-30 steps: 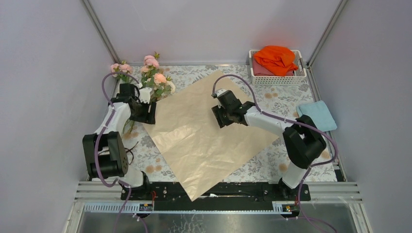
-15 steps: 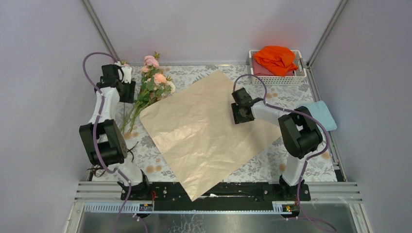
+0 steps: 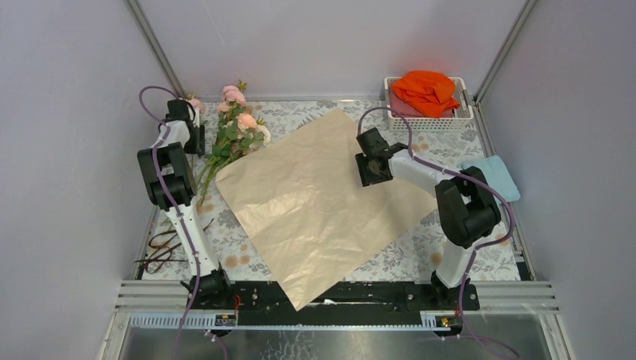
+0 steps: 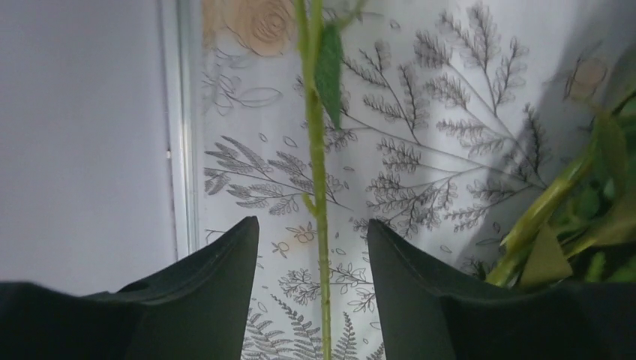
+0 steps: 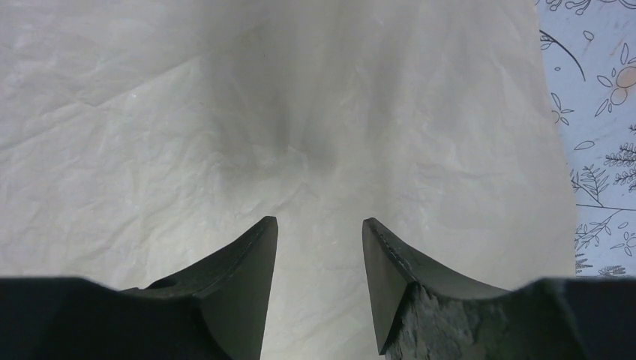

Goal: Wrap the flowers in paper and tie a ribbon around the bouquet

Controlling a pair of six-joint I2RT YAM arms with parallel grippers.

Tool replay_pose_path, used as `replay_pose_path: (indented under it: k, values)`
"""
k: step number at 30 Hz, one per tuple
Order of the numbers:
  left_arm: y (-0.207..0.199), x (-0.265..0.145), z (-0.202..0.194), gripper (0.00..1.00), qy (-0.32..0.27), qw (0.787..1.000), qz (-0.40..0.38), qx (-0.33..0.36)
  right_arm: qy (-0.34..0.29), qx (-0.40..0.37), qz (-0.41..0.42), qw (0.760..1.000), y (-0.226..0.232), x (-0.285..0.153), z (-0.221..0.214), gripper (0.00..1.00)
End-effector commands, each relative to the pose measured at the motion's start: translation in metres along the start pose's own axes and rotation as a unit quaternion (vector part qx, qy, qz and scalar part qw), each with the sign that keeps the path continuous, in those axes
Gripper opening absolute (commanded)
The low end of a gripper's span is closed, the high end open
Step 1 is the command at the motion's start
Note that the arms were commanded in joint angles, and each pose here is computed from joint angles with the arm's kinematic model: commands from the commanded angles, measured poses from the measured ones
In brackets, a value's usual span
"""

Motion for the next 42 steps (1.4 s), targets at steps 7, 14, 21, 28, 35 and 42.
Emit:
replay_pose_path:
  k: [7,14,21,28,35,42]
  values:
    - [-0.002,0.015,0.008,0.0,-0.01,0.998,-0.041,-0.037,-0.037,-0.005,-0.011,0.999,0.0,-0.036,0.014,0.53]
    - [0.034,-0.087,0.07,0.0,-0.161,0.982,-0.034,-0.093,-0.089,-0.008,-0.004,0.996,0.001,-0.069,0.029,0.53]
    - [0.034,-0.22,0.104,0.0,-0.309,0.942,-0.089,-0.099,-0.2,-0.047,0.072,0.976,0.027,-0.124,0.054,0.55]
    - [-0.03,-0.348,0.084,0.0,-0.424,0.856,-0.294,0.011,-0.382,-0.09,0.367,0.843,0.097,-0.221,0.09,0.62]
    - [-0.16,-0.404,0.006,0.0,-0.386,0.76,-0.494,0.171,-0.478,-0.01,0.541,0.692,0.138,-0.29,0.133,0.91]
    - [-0.206,-0.42,-0.02,0.0,-0.338,0.729,-0.565,0.189,-0.492,0.092,0.556,0.664,0.156,-0.289,0.159,0.99]
Point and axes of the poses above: each gripper's point midway between its finger pads, its own x axis out along the fingers, its own y axis along the line the jaws close on, z = x × y, the point moved 6 cm from there along -x, back along the fingers, and after that the axes turned 1 degree about x, right-handed, at the moved point
